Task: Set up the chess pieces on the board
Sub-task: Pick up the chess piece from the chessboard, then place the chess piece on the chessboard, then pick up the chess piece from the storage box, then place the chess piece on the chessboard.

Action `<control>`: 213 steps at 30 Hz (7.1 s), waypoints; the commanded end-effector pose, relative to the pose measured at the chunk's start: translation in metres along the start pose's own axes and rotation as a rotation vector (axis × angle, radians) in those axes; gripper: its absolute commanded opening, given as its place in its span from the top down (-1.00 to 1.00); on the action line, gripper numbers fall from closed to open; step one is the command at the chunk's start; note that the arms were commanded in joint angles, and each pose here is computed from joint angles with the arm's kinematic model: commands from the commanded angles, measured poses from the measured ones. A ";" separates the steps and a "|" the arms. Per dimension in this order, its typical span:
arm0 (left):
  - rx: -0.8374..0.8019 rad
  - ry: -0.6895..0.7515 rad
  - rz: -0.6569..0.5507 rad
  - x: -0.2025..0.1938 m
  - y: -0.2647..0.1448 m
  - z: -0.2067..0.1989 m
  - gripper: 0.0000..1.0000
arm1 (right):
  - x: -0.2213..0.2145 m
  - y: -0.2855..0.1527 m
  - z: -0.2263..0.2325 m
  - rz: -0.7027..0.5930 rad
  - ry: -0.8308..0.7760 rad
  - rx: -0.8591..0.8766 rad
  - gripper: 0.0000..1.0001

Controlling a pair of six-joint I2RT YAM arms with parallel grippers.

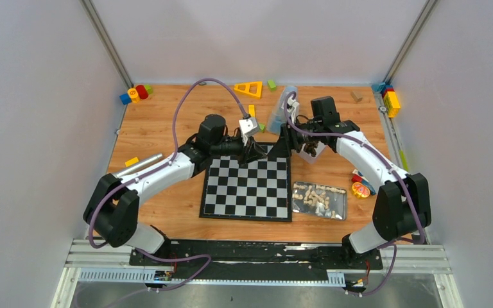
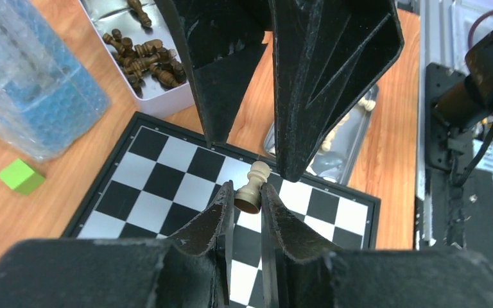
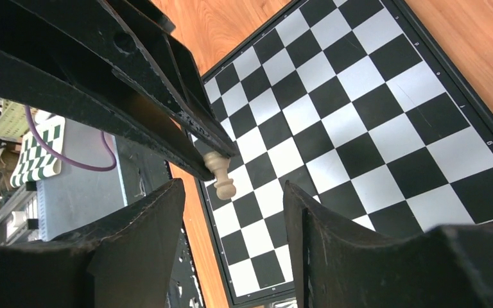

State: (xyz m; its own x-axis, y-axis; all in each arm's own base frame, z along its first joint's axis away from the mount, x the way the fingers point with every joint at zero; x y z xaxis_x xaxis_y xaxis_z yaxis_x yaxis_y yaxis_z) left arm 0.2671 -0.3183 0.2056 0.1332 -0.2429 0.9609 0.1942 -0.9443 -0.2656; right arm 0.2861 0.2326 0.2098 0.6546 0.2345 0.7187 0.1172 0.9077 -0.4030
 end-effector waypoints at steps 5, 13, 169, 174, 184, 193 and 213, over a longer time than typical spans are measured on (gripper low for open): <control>0.019 -0.136 -0.108 0.019 0.002 0.004 1.00 | 0.016 0.001 0.009 -0.054 0.033 0.092 0.00; 0.030 -0.150 -0.125 0.016 0.000 0.006 1.00 | 0.016 -0.004 0.017 -0.066 0.025 0.138 0.16; 0.773 -0.117 0.441 -0.050 -0.209 0.094 -1.00 | -0.157 -0.064 -0.018 0.640 -0.146 -0.523 -0.17; 0.759 -0.128 0.447 -0.054 -0.207 0.095 -1.00 | -0.175 -0.072 -0.031 0.670 -0.124 -0.557 -0.12; 0.750 -0.131 0.451 -0.056 -0.205 0.094 -1.00 | -0.194 -0.079 -0.042 0.710 -0.102 -0.581 0.19; 0.732 -0.130 0.454 -0.059 -0.202 0.094 -1.00 | -0.197 -0.082 -0.045 0.717 -0.104 -0.607 0.61; 0.083 0.109 0.137 -0.010 -0.106 0.013 -0.69 | -0.103 -0.058 0.017 0.476 -0.177 -0.309 1.00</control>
State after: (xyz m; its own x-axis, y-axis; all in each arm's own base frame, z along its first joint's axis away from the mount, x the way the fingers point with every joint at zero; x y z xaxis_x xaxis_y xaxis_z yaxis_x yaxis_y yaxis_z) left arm 0.2750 -0.1678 0.2044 0.2489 -0.4540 0.8555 0.4004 -0.7561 -0.5178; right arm 0.1860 0.1306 0.1389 0.5903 0.7175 0.3698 0.0799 0.4039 -0.9113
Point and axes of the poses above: each gripper's point midway between its finger pads, its own y axis out along the fingers, its own z axis along the line the jaws close on, x = y × z, the point moved 2 cm from there along -y, back along the fingers, and after that the axes turned 2 degrees about y, right-handed, at the moved point
